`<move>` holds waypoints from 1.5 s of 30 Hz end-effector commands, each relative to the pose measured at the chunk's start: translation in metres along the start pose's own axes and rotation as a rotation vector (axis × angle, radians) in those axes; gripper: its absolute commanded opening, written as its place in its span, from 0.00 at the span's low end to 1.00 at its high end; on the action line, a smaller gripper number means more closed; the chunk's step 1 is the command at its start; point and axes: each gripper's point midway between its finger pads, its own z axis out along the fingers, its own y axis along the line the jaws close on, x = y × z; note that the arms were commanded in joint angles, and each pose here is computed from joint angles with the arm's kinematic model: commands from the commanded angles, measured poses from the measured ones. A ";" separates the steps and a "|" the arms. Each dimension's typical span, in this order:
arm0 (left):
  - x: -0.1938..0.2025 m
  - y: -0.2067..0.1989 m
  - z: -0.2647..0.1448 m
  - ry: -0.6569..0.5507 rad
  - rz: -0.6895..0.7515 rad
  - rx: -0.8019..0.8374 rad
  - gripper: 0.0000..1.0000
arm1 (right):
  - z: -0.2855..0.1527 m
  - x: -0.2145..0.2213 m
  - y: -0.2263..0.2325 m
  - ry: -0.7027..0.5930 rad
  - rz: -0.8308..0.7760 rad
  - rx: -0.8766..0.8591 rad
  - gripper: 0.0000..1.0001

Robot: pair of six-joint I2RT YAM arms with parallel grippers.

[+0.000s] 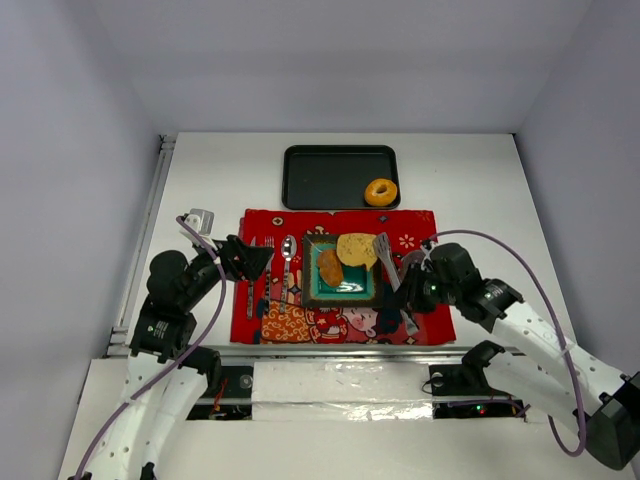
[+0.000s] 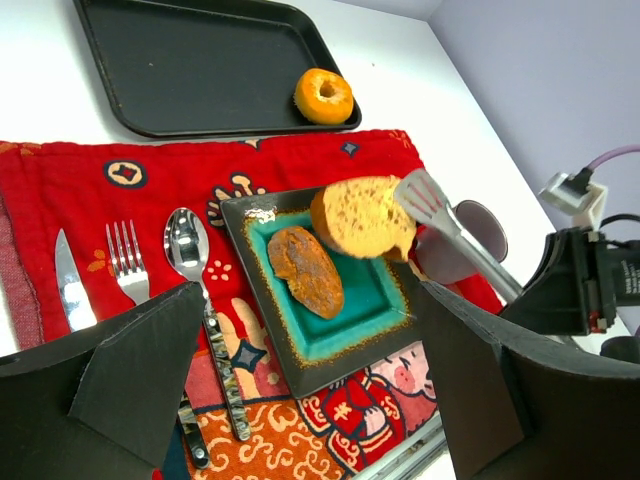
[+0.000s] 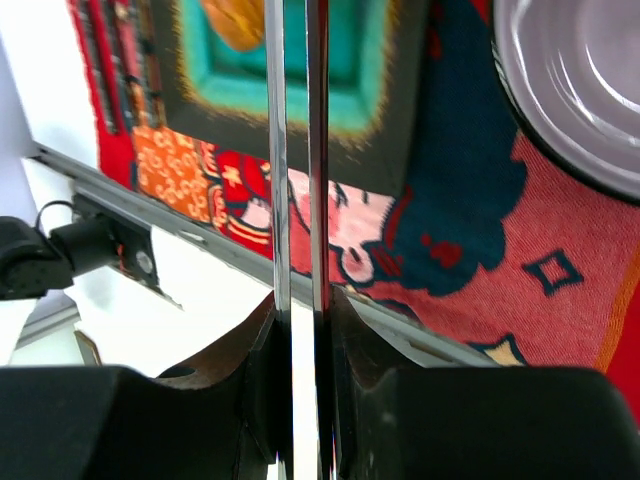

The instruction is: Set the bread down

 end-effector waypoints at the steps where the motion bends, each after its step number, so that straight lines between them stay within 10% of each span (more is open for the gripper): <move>1: -0.009 -0.005 0.001 -0.036 0.016 0.029 0.84 | 0.003 -0.005 0.003 -0.030 0.013 -0.008 0.16; 8: -0.008 -0.007 0.000 -0.034 0.019 0.038 0.84 | 0.012 -0.003 0.004 -0.002 0.011 0.007 0.21; 15: -0.010 -0.010 -0.002 -0.047 0.027 0.051 0.85 | 0.007 -0.031 0.015 -0.069 -0.035 0.050 0.49; 35: -0.016 -0.026 -0.014 -0.093 0.053 0.098 0.85 | 0.038 -0.193 -0.005 -0.221 -0.063 0.307 0.46; 45: -0.016 -0.037 -0.020 -0.105 0.063 0.133 0.85 | 0.051 -0.205 -0.037 -0.196 -0.007 0.376 0.47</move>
